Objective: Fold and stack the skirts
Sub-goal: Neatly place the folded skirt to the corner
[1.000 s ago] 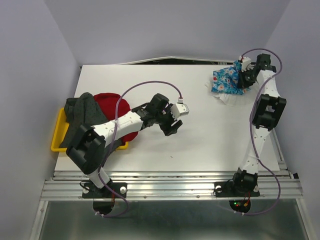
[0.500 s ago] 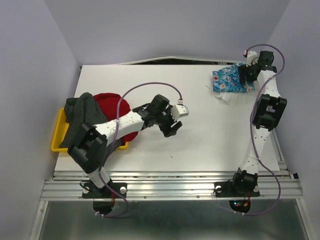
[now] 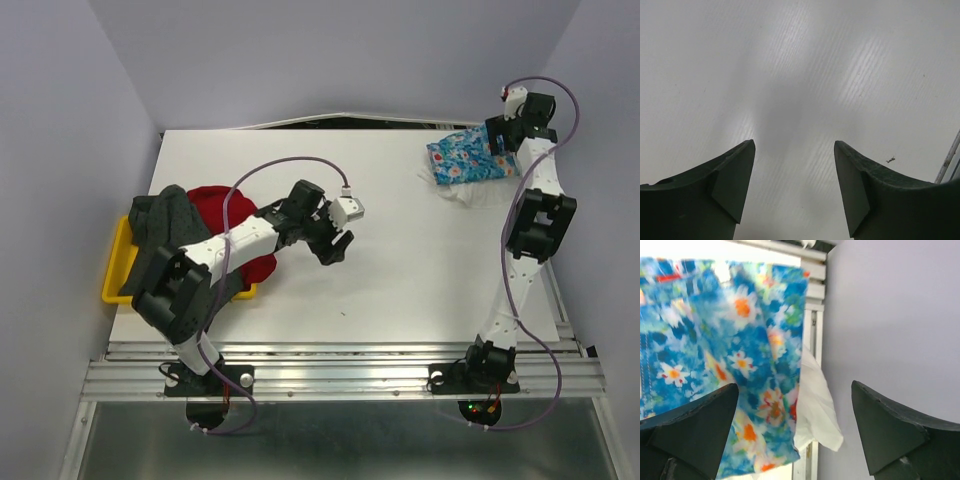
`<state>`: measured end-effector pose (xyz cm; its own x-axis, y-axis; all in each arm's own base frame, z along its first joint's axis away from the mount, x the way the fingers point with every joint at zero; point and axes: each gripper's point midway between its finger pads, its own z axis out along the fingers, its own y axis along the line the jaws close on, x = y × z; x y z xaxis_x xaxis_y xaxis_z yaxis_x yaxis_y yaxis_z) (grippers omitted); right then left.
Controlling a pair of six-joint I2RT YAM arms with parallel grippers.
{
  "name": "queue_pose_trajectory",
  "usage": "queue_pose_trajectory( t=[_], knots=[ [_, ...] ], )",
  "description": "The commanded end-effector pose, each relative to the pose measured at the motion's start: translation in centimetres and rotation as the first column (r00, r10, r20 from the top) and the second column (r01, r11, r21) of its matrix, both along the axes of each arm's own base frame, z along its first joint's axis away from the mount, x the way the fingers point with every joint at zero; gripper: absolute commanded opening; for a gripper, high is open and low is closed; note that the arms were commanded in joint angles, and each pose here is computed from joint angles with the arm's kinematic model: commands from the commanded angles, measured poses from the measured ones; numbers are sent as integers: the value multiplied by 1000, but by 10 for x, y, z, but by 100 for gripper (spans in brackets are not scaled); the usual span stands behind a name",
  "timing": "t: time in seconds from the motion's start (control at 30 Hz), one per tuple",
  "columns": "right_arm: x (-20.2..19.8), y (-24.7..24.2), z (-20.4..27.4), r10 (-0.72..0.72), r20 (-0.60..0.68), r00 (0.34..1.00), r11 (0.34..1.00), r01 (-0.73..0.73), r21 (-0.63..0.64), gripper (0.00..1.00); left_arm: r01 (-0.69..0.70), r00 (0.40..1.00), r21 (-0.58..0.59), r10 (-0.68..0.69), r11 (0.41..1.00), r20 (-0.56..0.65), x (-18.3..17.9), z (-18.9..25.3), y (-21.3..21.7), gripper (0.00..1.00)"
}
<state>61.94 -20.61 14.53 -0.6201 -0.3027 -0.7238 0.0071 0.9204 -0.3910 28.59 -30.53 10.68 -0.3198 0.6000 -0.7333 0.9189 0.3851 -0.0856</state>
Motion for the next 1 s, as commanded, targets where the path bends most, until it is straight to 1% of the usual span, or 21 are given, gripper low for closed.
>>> queue_pose_trajectory(
  t=[0.0,0.03,0.07,0.17,0.23,0.27,0.33,0.37,0.43,0.47,0.5,0.53,0.57,0.6,0.63,0.67,0.7,0.77,0.8,0.9,0.97],
  knots=[
    [-6,16,109,44,211,977,998,-53,37,100,-42,996,-134,52,990,68,18,58,4,77],
    [-10,21,121,44,227,973,997,-59,58,100,-64,995,-151,74,986,66,22,64,7,80],
    [-11,28,133,66,247,967,993,-87,75,100,-84,993,-163,96,983,67,26,69,12,98],
    [-25,51,157,113,258,959,977,-155,149,100,-166,977,-227,192,960,96,45,98,34,99],
    [-39,67,160,151,235,960,958,-201,206,100,-224,952,-273,270,936,146,61,126,56,99],
    [-47,83,175,185,254,949,943,-244,224,100,-256,939,-293,309,921,151,66,136,63,99],
    [-64,97,166,206,205,957,920,-261,293,100,-355,883,-326,429,876,191,84,162,90,99],
    [-71,114,166,226,199,954,894,-284,346,100,-388,865,-336,465,858,189,88,169,96,99],
    [-97,147,152,258,129,958,844,-288,452,100,-409,857,-320,480,854,187,90,180,112,99],
    [-112,157,161,263,135,955,824,-295,484,100,-417,859,-309,482,855,175,88,182,118,99],
    [-122,171,155,282,119,952,799,-302,520,100,-419,861,-311,482,853,164,86,182,122,99],
    [-139,189,122,293,42,955,758,-259,599,100,-442,851,-306,502,844,156,87,179,132,99],
    [-151,195,114,288,22,957,739,-237,630,100,-451,846,-296,509,842,160,86,176,136,99],
    [-165,210,128,303,65,951,725,-274,632,100,-462,840,-262,513,847,178,81,166,144,99],
    [-186,222,93,312,-9,950,701,-224,677,100,-463,842,-236,507,855,186,78,158,147,99],
    [-189,230,113,322,46,946,699,-270,662,100,-473,837,-215,512,854,195,76,151,152,99],
    [-207,248,81,349,-9,937,684,-248,686,100,-500,825,-180,529,847,197,70,137,160,99],
    [-235,267,76,386,-10,922,677,-276,683,100,-491,836,-134,509,861,206,62,119,165,99],
    [-254,275,49,396,-70,916,679,-240,694,100,-491,839,-117,505,863,204,57,111,168,99],
    [-290,301,36,463,-64,884,663,-297,687,100,-517,827,-75,520,853,212,41,88,181,99],
    [-298,302,23,467,-82,880,671,-293,681,100,-539,809,-73,540,839,233,39,90,187,99]
  ],
)
